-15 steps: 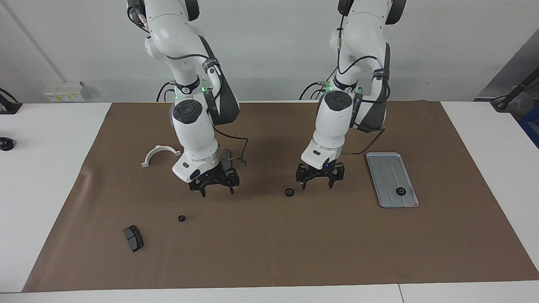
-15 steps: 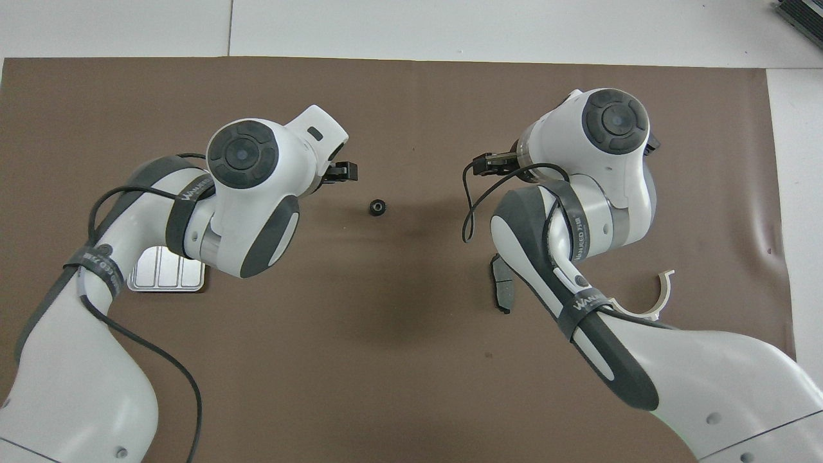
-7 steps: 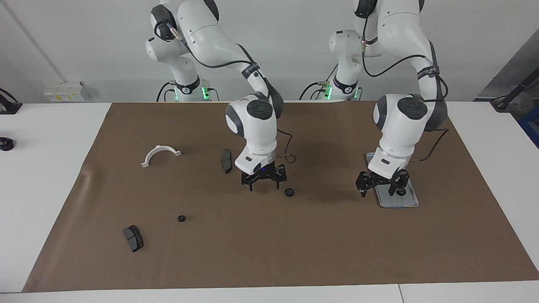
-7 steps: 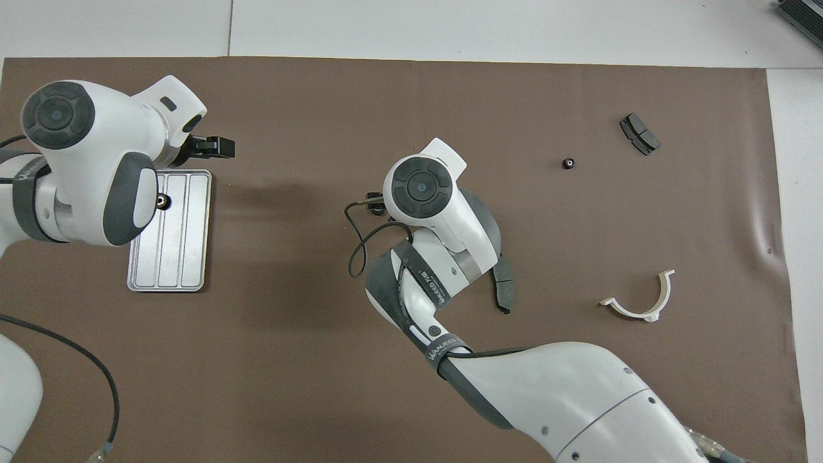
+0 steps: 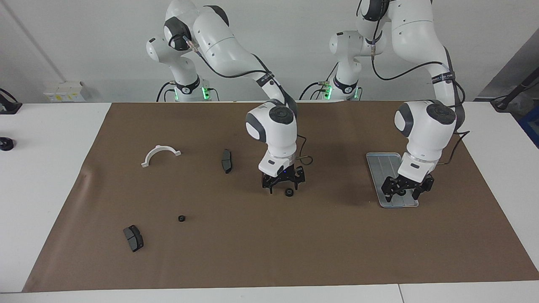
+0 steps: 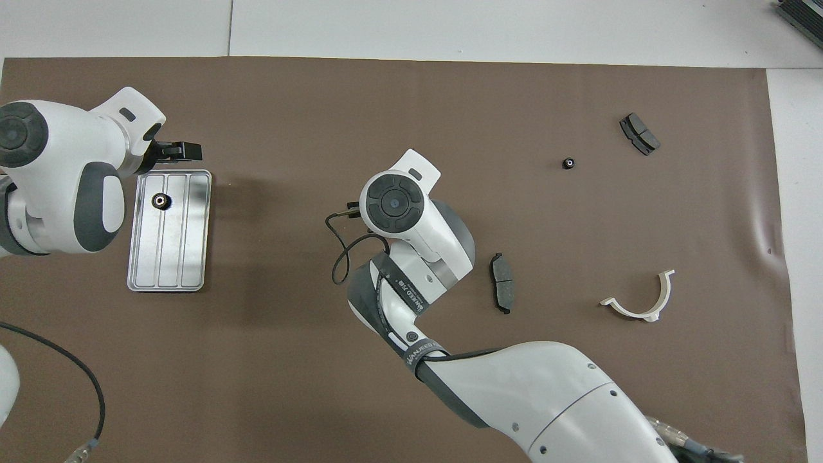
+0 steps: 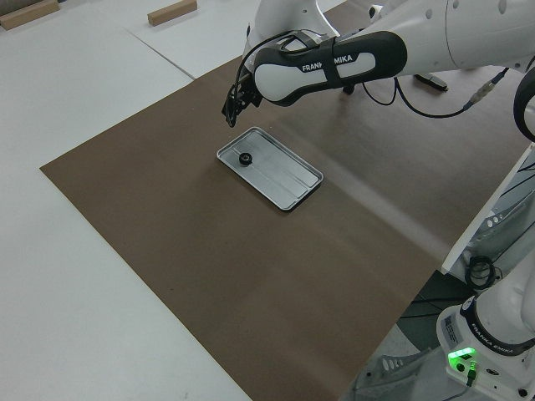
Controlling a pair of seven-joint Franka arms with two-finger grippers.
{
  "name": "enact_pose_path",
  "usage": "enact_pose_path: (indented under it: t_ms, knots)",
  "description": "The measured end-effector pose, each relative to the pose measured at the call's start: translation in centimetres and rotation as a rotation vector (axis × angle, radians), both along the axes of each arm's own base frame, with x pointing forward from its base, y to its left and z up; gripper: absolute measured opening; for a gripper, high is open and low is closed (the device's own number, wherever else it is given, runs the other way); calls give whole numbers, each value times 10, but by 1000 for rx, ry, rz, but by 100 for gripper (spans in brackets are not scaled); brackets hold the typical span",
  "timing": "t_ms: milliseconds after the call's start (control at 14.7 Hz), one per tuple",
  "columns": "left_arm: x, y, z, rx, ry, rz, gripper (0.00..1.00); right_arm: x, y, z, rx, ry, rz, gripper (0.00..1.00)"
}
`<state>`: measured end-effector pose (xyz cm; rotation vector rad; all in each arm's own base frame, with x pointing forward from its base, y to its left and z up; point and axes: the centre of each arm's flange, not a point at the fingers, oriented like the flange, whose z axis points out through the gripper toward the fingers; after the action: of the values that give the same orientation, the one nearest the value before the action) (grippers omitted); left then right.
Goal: Place bearing gear from tray to pile
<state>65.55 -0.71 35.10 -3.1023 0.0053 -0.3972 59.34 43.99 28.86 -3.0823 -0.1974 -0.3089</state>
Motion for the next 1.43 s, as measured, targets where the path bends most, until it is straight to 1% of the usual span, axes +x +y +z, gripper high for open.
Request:
enact_pose_path:
  t_ms: [136, 273, 341, 409, 545, 614, 682, 750, 818, 886, 955, 1023, 1091, 1159, 1227, 1432]
  knots:
    - [-9, 16, -17, -2, 26, 18, 100, -3, 4, -9, -16, 0, 16, 100]
    - [-19, 27, -33, -3, 46, 35, 100, -2, 3, -11, -25, -6, 21, 100]
    - [-22, 29, -39, -3, 53, 37, 100, -2, 3, -10, -29, -11, 25, 92]
    - [-26, 30, -43, -4, 57, 37, 100, -1, 4, -7, -28, -17, 27, 81]
    - [-33, 29, -54, -4, 43, 36, 100, 0, 4, -7, -28, -20, 27, 80]
    - [-37, 29, -59, -5, 37, 36, 96, 0, 4, -7, -28, -21, 27, 80]
    - [-39, 29, -62, -5, 35, 35, 96, 1, 4, -6, -26, -24, 27, 80]
    - [-40, 28, -61, -8, 33, 36, 91, 1, 4, -6, -22, -30, 29, 80]
    - [-40, 27, -60, -8, 30, 35, 82, 1, 5, -5, -20, -35, 30, 78]
    - [-40, 27, -59, -8, 31, 35, 82, 1, 5, -5, -21, -38, 32, 75]
    - [-40, 27, -58, -10, 29, 36, 76, 2, 5, -5, -24, -41, 35, 66]
    - [-40, 22, -55, -15, 26, 32, 63, 3, 5, -2, -24, -47, 37, 52]
    - [-40, 20, -53, -16, 23, 28, 52, 3, 5, -1, -26, -51, 38, 41]
    - [-40, 21, -52, -16, 21, 29, 36, 3, 5, -1, -28, -53, 40, 35]
    - [-40, 24, -51, -14, 19, 31, 33, 3, 5, -1, -31, -55, 44, 35]
    - [-39, 28, -44, -11, 7, 33, 33, 5, 3, 0, -44, -52, 42, 35]
